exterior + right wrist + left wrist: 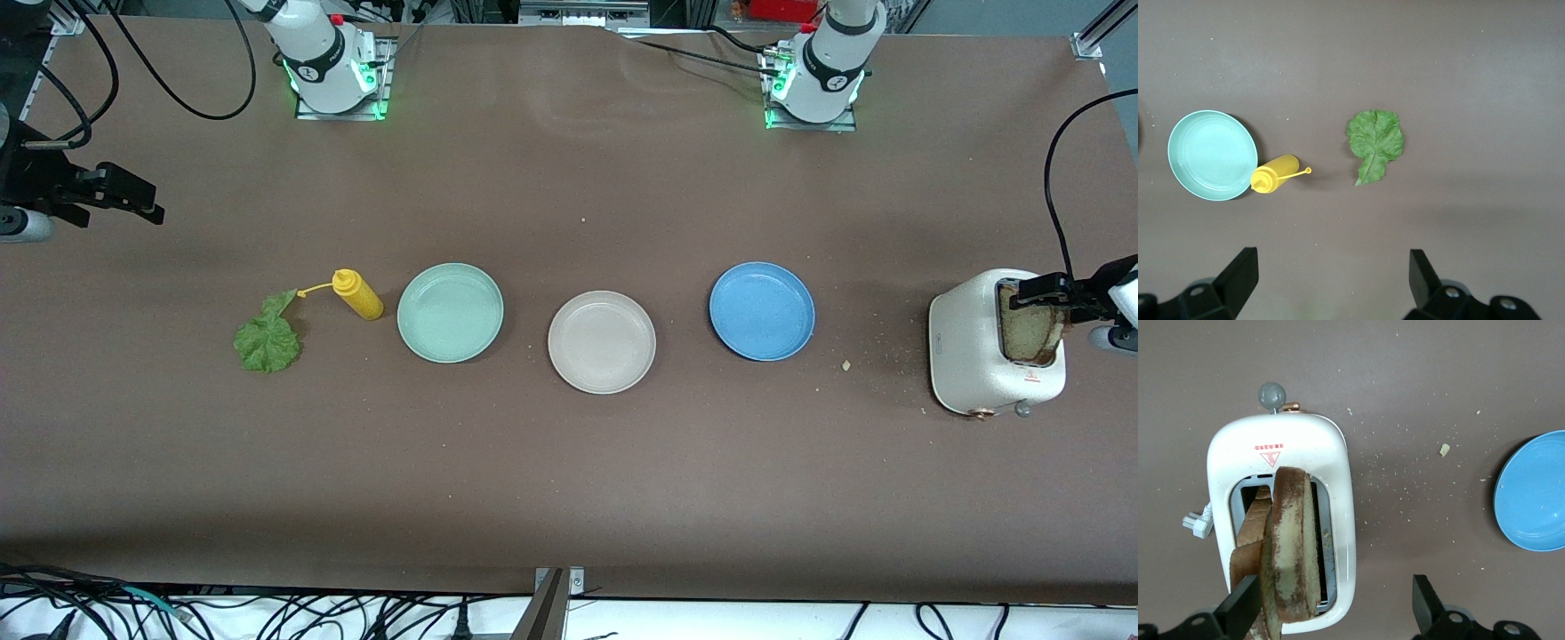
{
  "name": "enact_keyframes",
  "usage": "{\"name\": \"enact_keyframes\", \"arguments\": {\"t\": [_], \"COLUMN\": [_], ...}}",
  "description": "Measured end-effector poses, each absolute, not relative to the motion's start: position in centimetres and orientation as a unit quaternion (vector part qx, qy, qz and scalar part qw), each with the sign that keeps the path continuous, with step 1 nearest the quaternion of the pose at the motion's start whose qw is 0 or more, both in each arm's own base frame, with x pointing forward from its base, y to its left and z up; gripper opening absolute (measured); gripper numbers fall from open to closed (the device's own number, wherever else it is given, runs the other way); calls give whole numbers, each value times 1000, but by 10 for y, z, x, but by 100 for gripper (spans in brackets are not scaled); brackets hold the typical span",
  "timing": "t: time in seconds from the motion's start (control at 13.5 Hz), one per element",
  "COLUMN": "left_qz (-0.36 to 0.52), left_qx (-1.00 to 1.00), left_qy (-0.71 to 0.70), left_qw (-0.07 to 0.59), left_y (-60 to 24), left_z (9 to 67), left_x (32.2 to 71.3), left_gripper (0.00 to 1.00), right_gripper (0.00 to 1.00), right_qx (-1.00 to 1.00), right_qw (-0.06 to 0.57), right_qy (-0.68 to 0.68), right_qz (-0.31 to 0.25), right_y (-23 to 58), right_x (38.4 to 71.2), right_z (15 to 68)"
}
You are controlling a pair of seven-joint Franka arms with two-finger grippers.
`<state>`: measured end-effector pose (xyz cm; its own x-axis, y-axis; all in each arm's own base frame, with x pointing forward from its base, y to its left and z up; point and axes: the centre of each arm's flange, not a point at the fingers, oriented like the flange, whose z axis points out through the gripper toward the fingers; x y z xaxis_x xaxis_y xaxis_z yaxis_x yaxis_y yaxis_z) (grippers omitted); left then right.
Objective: Make sandwich in beige plate with both arms
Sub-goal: 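Lower the left gripper onto the toast slice in the white toaster, then grasp the toast with the left gripper and lift it out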
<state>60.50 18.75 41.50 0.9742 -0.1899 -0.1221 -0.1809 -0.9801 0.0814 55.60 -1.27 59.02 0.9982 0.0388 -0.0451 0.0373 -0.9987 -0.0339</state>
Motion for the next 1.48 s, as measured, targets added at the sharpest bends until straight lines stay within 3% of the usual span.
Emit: {"name": "enact_keyframes", "arguments": {"t": [0.3, 0.52, 0.59, 0.74, 0.89, 1.04, 1.11, 1.48], "left_qz": [-74, -77, -77, -76, -76, -75, -74, -59], "left_qx": [992, 992, 992, 990, 990, 990, 990, 991], "left_qy": [-94, -95, -96, -109, -112, -112, -112, -113], "left_qw": [39, 40, 40, 41, 42, 43, 42, 36], "left_y": [189, 189, 189, 190, 195, 200, 201, 203], "left_z": [402, 398, 398, 398, 398, 399, 399, 420], "left_x": [606, 607, 607, 606, 605, 603, 603, 610], "left_gripper": [96, 63, 63, 44, 39, 17, 13, 12], "right_gripper": [100, 100, 100, 100, 100, 100, 100, 100], "right_qx": [-999, -999, -999, -999, -999, -999, -999, -999], "right_qw": [17, 17, 17, 17, 17, 17, 17, 17], "right_qy": [-19, -19, -19, -19, -19, -19, -19, -19], "right_qz": [23, 23, 23, 23, 23, 23, 23, 23], "right_y": [-13, -13, -13, -13, -13, -13, -13, -13], "right_x": [556, 556, 556, 556, 556, 556, 556, 556], "right_z": [590, 590, 590, 590, 590, 590, 590, 590]}}
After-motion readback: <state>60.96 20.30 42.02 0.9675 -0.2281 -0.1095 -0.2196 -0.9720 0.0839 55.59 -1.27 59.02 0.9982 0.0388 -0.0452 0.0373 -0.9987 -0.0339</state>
